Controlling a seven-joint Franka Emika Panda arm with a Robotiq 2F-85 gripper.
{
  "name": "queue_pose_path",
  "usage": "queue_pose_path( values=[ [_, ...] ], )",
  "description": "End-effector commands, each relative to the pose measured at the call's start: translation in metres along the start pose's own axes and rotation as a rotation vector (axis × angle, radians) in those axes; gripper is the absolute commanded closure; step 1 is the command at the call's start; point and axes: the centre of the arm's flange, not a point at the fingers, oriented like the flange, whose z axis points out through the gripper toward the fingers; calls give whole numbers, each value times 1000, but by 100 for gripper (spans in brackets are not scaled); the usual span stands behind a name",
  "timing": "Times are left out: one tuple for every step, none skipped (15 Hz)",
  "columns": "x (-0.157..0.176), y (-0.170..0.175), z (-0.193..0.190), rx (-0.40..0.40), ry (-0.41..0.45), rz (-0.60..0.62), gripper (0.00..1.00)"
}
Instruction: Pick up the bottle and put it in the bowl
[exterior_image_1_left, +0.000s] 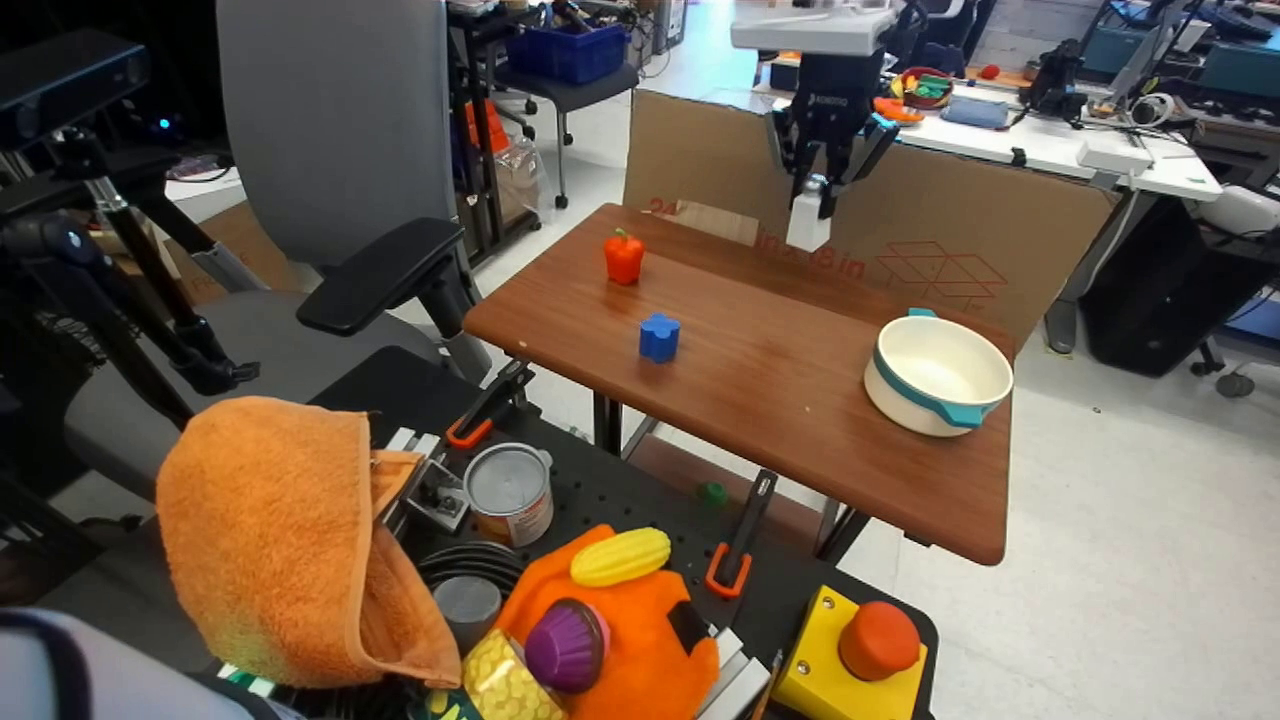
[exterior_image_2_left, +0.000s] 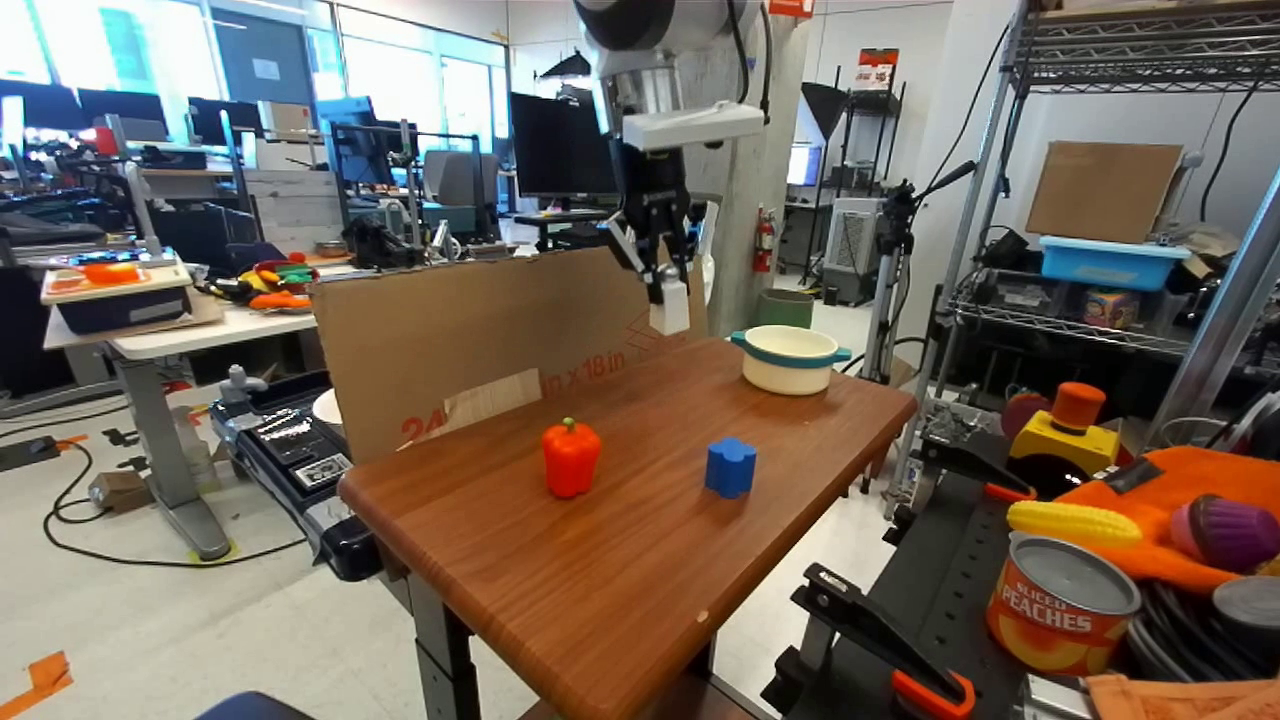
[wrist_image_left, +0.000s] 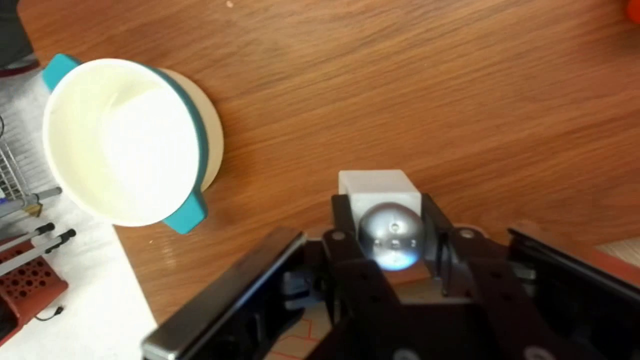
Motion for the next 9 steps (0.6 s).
queue_pose_path(
  values=[
    [-22, 59, -33, 30, 6, -51, 91],
    [-22, 73, -34, 34, -3, -59, 91],
    [-22, 86, -33, 34, -9, -60, 91],
    [-20, 98, -28, 35, -24, -55, 91],
    [-17, 110, -21, 38, -51, -41, 91],
    [-15, 120, -13, 38, -71, -23, 91],
    [-12, 131, -4, 32, -89, 1, 91],
    [-11, 141, 3, 21, -93, 26, 91],
    [-8, 150, 12, 12, -92, 58, 91]
  ],
)
